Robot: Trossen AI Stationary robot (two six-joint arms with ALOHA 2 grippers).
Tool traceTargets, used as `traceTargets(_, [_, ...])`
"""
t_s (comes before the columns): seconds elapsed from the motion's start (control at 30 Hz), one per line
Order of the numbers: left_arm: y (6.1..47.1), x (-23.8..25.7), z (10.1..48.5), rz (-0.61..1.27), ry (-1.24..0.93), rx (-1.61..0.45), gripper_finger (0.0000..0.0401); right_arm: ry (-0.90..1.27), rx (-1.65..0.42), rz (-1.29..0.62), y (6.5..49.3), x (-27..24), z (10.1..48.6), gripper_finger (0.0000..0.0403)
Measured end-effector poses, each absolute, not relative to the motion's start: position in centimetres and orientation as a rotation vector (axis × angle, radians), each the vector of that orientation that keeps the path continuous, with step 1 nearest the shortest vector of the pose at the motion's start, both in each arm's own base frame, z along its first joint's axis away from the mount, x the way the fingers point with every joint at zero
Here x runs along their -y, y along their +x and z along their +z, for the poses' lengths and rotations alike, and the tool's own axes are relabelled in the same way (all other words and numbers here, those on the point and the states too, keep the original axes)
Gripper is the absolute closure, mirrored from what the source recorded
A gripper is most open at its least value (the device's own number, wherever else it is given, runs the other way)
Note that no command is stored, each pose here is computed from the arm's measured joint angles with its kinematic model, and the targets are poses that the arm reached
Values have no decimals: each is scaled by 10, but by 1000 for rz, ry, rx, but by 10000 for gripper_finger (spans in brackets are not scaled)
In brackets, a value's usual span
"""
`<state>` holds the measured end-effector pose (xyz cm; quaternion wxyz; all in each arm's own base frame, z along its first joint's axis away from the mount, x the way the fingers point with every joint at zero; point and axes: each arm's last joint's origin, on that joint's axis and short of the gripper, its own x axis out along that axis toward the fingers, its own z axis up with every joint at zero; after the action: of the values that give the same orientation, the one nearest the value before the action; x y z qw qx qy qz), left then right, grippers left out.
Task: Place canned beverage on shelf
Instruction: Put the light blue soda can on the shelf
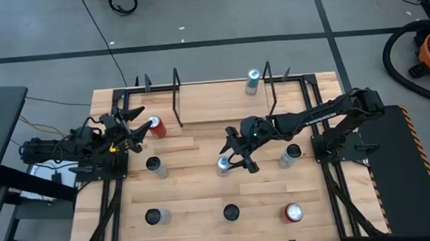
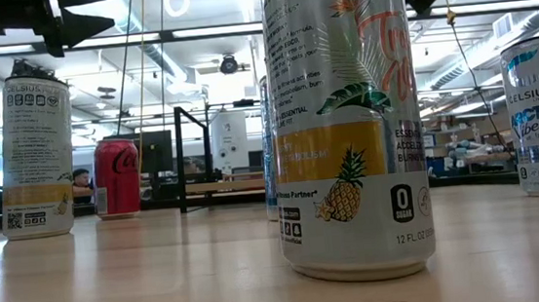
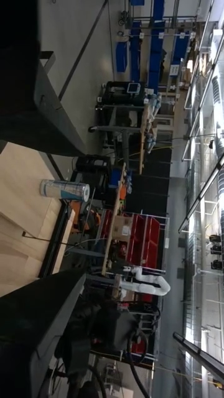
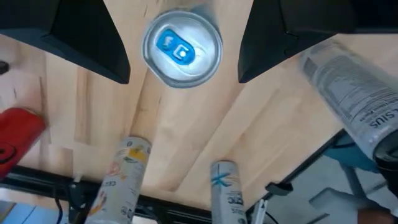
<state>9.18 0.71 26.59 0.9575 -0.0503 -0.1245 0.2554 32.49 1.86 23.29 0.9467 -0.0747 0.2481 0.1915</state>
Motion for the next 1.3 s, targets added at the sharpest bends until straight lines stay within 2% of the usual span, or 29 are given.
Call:
traceTargets(0.33, [94,-7,264,519,-97,237,85,-151,-557,377,338,-19,208,97])
traceTargets(1.3, [98,-7,265,519,-93,232,85,-110,-594,330,339,-21,205,129])
